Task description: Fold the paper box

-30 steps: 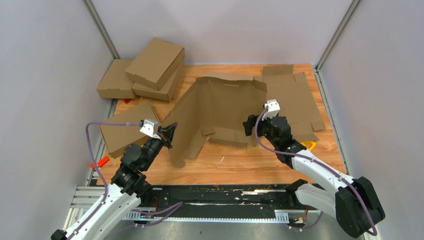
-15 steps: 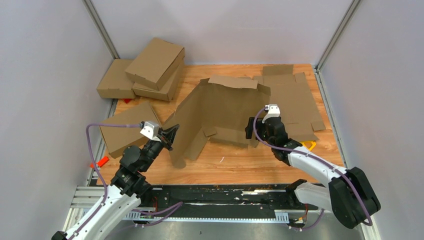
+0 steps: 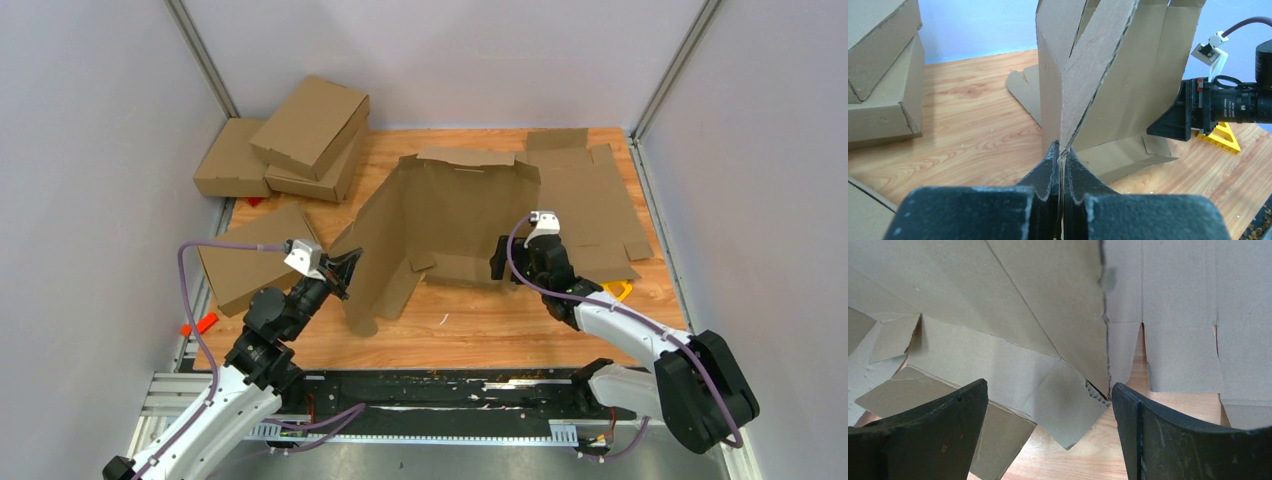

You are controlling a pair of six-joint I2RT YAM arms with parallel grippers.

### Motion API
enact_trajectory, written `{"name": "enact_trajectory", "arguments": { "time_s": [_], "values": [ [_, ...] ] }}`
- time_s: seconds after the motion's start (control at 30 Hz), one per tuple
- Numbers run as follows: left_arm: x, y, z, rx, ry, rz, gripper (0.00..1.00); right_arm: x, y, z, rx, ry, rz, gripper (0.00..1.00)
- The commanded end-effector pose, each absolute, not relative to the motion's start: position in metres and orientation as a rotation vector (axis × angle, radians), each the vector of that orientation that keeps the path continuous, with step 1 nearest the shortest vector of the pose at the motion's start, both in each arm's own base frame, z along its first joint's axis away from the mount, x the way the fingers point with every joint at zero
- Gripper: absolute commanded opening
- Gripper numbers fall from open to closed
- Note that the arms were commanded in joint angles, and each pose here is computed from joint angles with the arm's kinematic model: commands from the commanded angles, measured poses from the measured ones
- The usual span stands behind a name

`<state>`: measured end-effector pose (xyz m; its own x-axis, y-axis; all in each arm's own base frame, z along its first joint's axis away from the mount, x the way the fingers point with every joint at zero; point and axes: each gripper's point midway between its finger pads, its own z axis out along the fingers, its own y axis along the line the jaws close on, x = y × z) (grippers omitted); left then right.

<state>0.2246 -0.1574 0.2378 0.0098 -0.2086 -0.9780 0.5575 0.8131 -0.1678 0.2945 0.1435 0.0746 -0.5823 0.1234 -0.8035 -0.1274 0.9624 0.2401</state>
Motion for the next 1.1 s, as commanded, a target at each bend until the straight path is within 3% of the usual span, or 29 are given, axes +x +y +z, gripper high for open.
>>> {"name": "enact_trajectory", "arguments": {
  "time_s": [0.0,0.33,1.07],
  "values": [
    [0.219,-0.164,0.235,0.304,1.467,-0.668,0.02,0.304,0.141,0.100,0.085,2.070,0.367,0.93],
    [0.218,-0.166,0.233,0.282,1.444,-0.705,0.01,0.299,0.109,0.105,0.269,2.063,0.227,0.94],
    [0.215,-0.167,0.233,0.249,1.432,-0.748,0.00,0.302,0.108,0.100,0.326,2.059,0.329,0.94]
  ]
}}
